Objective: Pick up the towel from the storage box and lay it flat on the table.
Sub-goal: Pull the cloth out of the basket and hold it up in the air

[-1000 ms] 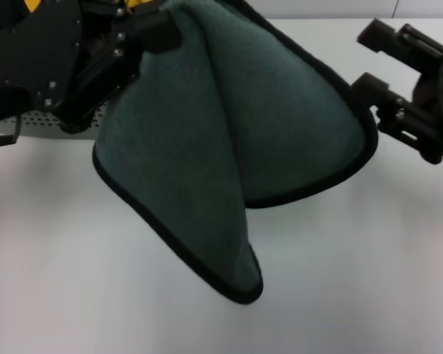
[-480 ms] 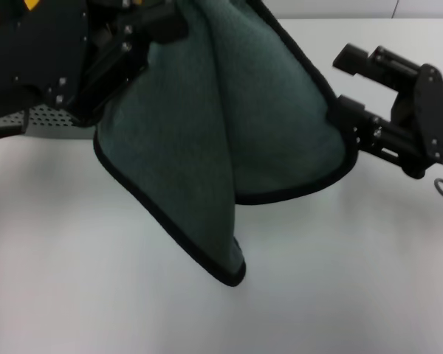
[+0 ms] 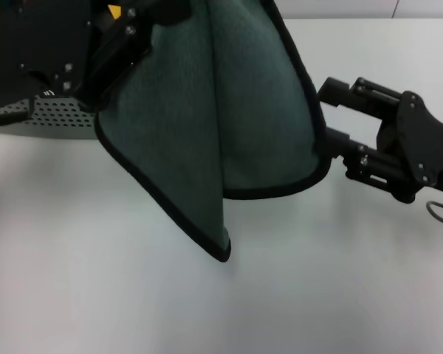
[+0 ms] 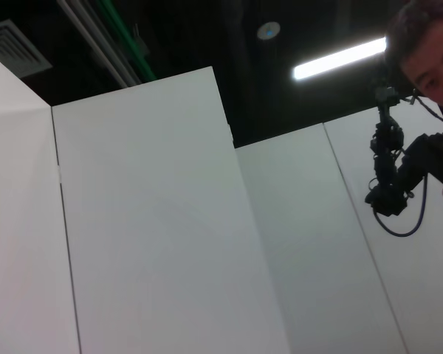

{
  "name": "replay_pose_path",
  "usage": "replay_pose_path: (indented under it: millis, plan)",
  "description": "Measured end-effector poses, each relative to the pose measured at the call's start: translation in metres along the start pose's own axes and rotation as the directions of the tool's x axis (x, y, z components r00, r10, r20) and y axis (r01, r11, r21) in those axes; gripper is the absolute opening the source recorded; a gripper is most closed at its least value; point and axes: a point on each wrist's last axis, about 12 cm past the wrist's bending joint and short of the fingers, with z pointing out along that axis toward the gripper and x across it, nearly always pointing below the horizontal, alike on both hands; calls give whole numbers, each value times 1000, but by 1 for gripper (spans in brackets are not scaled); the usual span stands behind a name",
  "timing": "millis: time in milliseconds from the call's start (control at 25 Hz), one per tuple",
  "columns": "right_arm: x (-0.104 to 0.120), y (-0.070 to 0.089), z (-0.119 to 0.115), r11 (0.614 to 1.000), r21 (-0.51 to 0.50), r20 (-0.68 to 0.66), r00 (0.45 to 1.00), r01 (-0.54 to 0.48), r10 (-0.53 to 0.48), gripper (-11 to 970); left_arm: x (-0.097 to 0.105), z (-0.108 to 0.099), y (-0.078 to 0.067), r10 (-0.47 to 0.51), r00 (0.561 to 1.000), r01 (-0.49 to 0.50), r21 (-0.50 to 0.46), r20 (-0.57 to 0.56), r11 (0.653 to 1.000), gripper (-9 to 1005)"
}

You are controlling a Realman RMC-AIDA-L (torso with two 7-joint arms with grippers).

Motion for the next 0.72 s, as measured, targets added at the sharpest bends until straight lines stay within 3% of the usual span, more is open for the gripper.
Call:
replay_pose_path:
  millis: [720]
  plan:
    - [6,3,-3,1000,8,-36,999,-31,31,575,4,2,5,16,1000,-16,-29,-2,999,24]
